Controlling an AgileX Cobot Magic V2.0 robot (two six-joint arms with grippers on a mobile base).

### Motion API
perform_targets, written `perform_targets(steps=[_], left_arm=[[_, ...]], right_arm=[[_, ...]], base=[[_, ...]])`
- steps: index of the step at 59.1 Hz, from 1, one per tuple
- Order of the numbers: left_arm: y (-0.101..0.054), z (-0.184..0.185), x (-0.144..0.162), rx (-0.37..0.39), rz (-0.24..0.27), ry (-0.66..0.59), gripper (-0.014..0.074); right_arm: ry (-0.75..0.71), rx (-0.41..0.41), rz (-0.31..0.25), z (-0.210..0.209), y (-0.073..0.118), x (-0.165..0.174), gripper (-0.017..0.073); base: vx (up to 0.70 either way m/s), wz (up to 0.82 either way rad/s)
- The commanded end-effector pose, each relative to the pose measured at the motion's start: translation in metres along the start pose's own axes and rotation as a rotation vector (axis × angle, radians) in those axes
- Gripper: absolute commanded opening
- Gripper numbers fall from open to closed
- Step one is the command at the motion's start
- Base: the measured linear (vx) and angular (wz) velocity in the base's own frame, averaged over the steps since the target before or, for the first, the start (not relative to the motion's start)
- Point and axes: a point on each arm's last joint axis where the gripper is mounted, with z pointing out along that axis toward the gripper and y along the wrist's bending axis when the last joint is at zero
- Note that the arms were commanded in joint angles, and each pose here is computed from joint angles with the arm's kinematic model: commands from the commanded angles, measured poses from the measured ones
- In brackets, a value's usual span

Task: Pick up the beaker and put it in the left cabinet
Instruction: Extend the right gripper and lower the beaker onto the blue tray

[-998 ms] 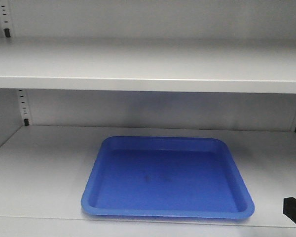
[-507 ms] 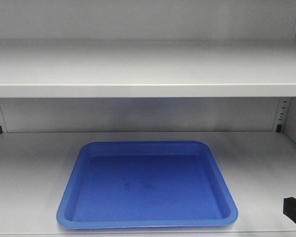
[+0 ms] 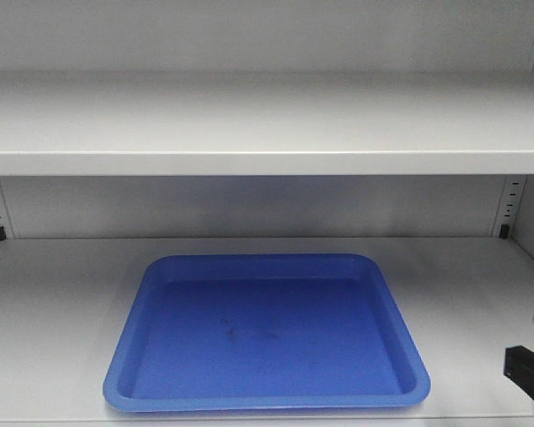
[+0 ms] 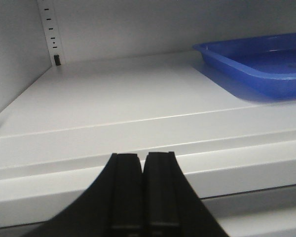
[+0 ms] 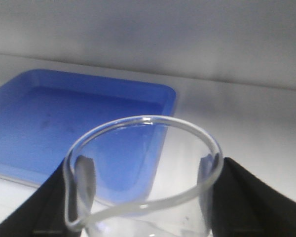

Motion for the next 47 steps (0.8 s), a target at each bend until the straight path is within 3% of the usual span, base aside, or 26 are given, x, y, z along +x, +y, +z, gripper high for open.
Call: perform_targets(steps=[1, 13, 19, 25, 35, 47], left_arm=[[-0.001, -0.001, -0.004, 0.009, -0.006, -0.093, -0.0008], [-0.001, -0.001, -0.004, 0.009, -0.006, -0.093, -0.0008], [-0.001, -0.001, -0.004, 0.009, -0.006, -0.093, -0.0008], [-0.001, -0.001, -0.004, 0.009, -0.006, -0.093, -0.0008], [-0.001, -0.001, -0.004, 0.009, -0.006, -0.093, -0.0008], [-0.001, -0.001, -0.004, 0.009, -0.006, -0.093, -0.0008]], right_arm=[[-0.122, -0.053, -0.061, 0.013, 0.008, -0.018, -0.0001], [-0.219, -0.226, -0.112, 0.068, 0.035, -0.02, -0.0001], [-0.288, -0.341, -0.101, 0.097, 0.051, -0.017, -0.0001], [-0.273, -0.401, -0.082, 0.131, 0.062, -0.008, -0.0001], [-0.232, -0.398, 0.006, 0.176, 0.069, -0.002, -0.0001], [-0.246, -0.38, -0.011, 0.221, 0.076, -0.014, -0.0001]], base=[[0.0, 0.0], [0.0, 0.0], [0.0, 0.0], [0.0, 0.0], [0.0, 0.0], [0.0, 0.0]])
